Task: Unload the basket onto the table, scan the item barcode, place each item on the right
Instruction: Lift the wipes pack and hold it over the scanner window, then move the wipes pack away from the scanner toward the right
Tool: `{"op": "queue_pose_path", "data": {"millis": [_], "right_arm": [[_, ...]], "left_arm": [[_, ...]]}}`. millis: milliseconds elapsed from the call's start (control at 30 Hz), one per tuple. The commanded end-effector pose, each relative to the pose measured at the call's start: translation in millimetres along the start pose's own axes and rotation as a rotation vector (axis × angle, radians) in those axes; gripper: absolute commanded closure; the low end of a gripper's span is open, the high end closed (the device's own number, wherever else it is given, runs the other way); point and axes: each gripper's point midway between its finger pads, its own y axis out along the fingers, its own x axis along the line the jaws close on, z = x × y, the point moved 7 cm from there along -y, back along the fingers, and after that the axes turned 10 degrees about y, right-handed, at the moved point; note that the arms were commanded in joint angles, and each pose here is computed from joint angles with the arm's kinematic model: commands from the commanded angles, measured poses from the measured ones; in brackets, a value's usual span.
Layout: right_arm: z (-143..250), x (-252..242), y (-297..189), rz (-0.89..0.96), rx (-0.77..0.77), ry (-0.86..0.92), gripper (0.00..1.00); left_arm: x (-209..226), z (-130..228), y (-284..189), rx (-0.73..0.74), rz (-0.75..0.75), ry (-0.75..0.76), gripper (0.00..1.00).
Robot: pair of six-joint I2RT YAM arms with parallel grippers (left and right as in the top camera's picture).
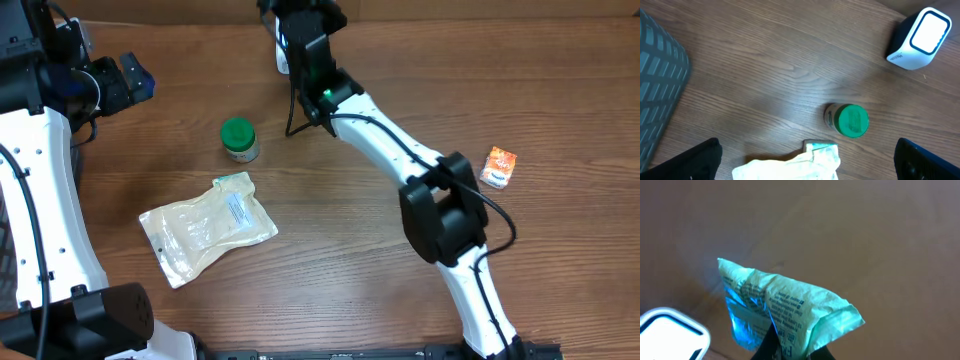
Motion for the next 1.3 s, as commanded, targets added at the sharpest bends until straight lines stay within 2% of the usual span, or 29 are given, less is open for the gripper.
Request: {"op": "queue_pose_path", "data": {"millis": [0, 133, 267, 633, 800, 933, 1267], "right_arm": [[7.0, 17.7, 8.5, -0.040, -0.057, -0.141, 0.96], [32.8, 33.4, 17.1, -0.058, -0.021, -0.170, 0.96], [41.9, 39.1, 18.2, -0.077, 0.006, -0.193, 0.96], [43.3, 40.5, 18.0, -0.087, 0.011, -0.200, 0.96], [32.0, 31.2, 15.8, -0.074, -0.003, -0.174, 0.96], [11.1, 13.0, 8.9, -0.062, -0.011, -0.088, 0.96], [-26.0, -43.0, -23.6, -0.121, 0.105, 0.081, 0.96]], "left_arm": [[-2.3, -1.4, -1.9, -0.008, 0.010, -0.011, 0.00], [-2.3, -1.4, -1.9, -0.008, 0.010, -0.011, 0.00], [-2.3, -1.4, -1.9, -0.008, 0.010, -0.011, 0.00], [-2.3, -1.4, -1.9, -0.008, 0.010, -0.011, 0.00], [-2.3, -1.4, -1.9, -0.008, 0.010, -0.010, 0.01], [-2.3, -1.4, -1.9, -0.008, 0.010, -0.011, 0.00], [-2.3, -1.4, -1.9, -0.008, 0.010, -0.011, 0.00]]}}
